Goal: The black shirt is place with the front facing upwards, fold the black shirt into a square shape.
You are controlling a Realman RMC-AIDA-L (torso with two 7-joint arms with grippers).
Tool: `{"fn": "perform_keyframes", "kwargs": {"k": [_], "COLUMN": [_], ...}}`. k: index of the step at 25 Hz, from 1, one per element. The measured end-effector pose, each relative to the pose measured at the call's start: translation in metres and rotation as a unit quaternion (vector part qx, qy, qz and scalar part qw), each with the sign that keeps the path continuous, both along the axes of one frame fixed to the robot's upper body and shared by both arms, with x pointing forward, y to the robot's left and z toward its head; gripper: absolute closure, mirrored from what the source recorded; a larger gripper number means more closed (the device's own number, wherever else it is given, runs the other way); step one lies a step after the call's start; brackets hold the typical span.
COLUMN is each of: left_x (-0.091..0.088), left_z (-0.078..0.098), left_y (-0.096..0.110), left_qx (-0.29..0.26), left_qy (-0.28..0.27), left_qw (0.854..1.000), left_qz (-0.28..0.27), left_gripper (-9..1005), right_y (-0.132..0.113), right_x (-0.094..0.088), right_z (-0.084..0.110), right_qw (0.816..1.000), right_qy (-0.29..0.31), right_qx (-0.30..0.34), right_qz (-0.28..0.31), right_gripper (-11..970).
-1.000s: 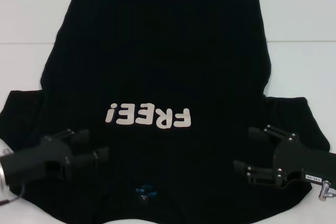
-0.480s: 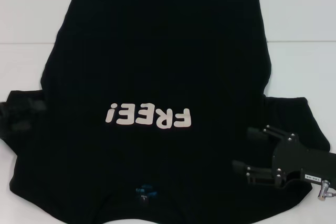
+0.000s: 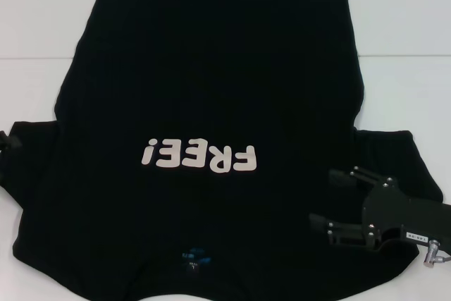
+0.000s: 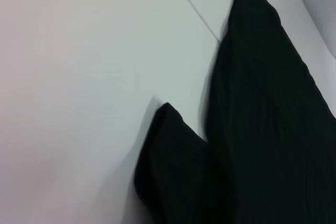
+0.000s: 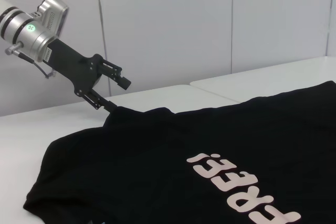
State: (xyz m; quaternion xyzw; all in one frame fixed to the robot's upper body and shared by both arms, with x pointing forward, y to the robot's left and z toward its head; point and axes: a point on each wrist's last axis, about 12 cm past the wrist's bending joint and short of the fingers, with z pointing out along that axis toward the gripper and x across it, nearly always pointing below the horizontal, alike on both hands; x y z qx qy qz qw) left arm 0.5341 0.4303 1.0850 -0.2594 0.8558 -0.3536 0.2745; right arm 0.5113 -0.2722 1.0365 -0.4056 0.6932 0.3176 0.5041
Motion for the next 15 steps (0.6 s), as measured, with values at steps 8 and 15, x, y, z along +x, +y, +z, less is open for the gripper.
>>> {"fn": "perform_keyframes", "kwargs": {"k": [8,15], "left_x": [-0.0039,-0.0076], "left_z": [-0.0027,-0.0026], "left_y": [0.0033,0.0072], "left_qx": [-0.001,-0.002], "left_qy": [0.010,0.012], "left_qw": [1.000,1.000], "left_qz": [0.007,0.011], "left_gripper": [152,153], "right_y": [-0.0003,-0.0015], "right_x": [0.0002,-0.0022], "right_z": [0.0002,-0.0013], "right_qw": [1.000,1.000], "right_qy": [0.000,0.003], "right_qx": [0.000,0.001], "right_qz": [-0.001,-0.004], "right_gripper": [15,14]}}
